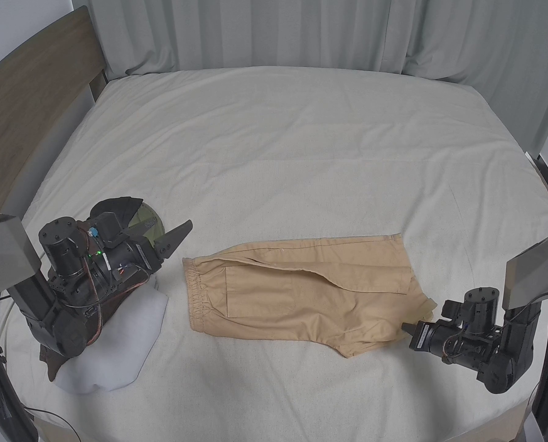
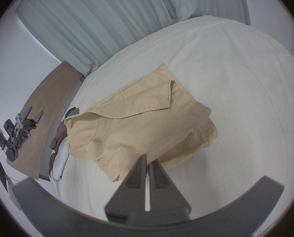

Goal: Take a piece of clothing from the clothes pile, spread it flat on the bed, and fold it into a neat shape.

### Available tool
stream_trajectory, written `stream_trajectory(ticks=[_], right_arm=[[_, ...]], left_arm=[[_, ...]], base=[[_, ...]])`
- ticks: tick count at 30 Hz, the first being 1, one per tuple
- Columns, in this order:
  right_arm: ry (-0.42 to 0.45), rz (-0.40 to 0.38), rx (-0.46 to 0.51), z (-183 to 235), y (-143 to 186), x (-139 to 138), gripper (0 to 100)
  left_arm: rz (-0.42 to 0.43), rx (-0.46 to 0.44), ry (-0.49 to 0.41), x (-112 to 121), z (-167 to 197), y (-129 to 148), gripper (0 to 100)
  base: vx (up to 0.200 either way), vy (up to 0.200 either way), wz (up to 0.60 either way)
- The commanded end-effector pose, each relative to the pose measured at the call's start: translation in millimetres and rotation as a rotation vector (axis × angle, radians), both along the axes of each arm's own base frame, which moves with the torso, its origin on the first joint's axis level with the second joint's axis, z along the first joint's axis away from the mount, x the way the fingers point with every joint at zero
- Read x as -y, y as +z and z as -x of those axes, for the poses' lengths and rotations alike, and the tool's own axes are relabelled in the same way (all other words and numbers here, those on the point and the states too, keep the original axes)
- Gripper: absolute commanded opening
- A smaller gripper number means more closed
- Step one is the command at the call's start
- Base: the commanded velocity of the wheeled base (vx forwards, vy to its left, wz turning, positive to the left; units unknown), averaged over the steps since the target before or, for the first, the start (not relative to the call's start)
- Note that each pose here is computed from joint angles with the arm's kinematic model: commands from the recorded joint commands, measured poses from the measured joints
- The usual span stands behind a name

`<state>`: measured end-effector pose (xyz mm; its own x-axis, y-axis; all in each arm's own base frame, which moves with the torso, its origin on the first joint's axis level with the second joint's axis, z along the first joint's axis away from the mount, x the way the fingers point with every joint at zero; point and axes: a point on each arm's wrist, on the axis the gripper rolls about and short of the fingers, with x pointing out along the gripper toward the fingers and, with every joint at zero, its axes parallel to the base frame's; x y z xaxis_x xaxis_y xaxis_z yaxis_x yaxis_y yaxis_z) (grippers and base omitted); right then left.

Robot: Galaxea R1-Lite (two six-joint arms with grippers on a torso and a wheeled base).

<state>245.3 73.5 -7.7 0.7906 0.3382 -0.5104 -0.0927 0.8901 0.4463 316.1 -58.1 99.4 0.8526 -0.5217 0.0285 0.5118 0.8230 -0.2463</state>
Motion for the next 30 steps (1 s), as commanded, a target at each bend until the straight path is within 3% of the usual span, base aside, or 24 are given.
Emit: stream_trajectory(ticks=[1, 13, 20, 25, 26, 30], right_arm=[[0.005, 0.0, 0.004, 4.5, 4.3, 0.0, 0], [-0.017, 0.017, -0.012, 4.0, -1.3, 0.5, 0], [-0.039, 0.058, -0.08, 2.4, -23.7, 0.3, 0], [-0.042, 0.054, -0.062, -1.7, -22.8, -0.9, 0], [-0.043, 0.054, -0.057, -1.9, -21.6, -0.9, 100], [-0.04, 0.051, -0.048, 4.4, -12.8, 0.2, 100]], left_arm=[[0.0, -0.002, 0.0, 0.1, -0.3, -0.8, 100], [0.0, -0.002, 0.0, 0.1, -0.3, -0.8, 100], [0.0, 0.001, 0.0, 0.0, 0.0, 0.2, 100], [0.001, 0.004, 0.0, 0.0, -0.1, 1.0, 100], [0.001, 0.004, 0.0, 0.0, -0.1, 1.0, 100], [0.001, 0.004, 0.0, 0.0, -0.1, 1.0, 100]], base=[[0.0, 0.0, 0.0], [0.0, 0.0, 0.0], [0.0, 0.0, 0.0], [0.0, 0.0, 0.0], [0.0, 0.0, 0.0], [0.0, 0.0, 0.0]])
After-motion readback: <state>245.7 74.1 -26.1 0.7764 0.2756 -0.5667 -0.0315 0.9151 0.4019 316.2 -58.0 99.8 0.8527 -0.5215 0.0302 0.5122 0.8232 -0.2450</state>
